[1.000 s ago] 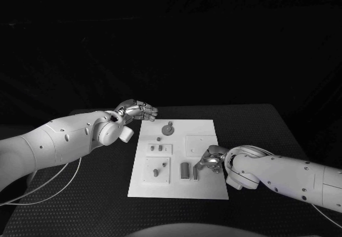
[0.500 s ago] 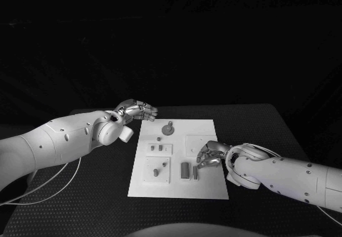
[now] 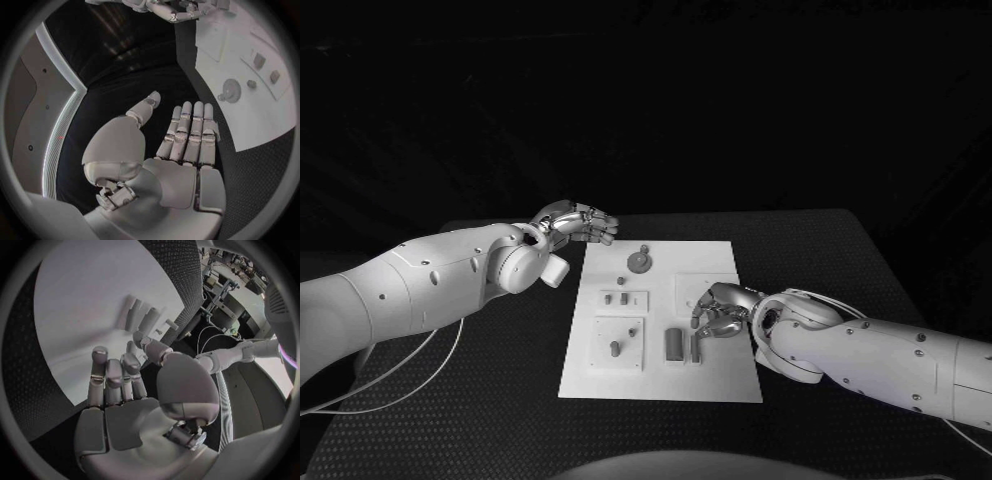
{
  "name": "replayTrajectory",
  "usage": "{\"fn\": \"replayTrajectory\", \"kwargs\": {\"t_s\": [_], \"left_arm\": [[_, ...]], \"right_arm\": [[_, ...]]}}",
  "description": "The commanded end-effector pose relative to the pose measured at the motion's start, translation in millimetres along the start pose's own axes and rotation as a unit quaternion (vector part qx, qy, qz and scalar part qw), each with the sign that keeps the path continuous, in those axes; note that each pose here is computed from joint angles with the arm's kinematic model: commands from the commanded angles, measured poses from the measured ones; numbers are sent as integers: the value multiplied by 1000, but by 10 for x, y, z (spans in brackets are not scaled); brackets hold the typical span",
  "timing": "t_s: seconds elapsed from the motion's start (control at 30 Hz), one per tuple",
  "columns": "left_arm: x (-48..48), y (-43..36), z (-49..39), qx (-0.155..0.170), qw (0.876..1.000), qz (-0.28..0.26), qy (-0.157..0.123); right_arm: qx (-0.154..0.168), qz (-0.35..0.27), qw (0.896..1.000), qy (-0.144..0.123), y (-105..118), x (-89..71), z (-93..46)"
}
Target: Assemble the parts on the task board
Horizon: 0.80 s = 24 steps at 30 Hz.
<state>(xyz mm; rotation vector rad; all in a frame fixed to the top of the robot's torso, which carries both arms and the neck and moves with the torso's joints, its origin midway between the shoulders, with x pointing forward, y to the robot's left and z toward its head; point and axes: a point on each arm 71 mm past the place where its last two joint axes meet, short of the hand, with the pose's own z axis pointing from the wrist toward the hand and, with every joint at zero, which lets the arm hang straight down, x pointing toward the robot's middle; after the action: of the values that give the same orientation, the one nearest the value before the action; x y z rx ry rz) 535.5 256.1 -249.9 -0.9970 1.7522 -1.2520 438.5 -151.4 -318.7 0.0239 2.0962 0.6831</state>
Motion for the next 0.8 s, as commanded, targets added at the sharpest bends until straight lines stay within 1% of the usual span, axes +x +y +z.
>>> {"fn": "replayTrajectory", "kwargs": {"t_s": [0.03, 0.33, 0.6, 0.8], "left_arm": [[25, -17, 7, 4, 1000, -2, 9], [25, -17, 5, 4, 1000, -2, 9], [27, -18, 5, 4, 1000, -1, 9], [24, -17, 4, 4, 1000, -1, 8]], "right_arm": [[-14, -21, 1000, 9, 23, 28, 5], [-19, -25, 999, 20, 53, 82, 25], [-17, -34, 999, 21, 45, 92, 38], [-15, -49, 999, 16, 12, 79, 42]]}}
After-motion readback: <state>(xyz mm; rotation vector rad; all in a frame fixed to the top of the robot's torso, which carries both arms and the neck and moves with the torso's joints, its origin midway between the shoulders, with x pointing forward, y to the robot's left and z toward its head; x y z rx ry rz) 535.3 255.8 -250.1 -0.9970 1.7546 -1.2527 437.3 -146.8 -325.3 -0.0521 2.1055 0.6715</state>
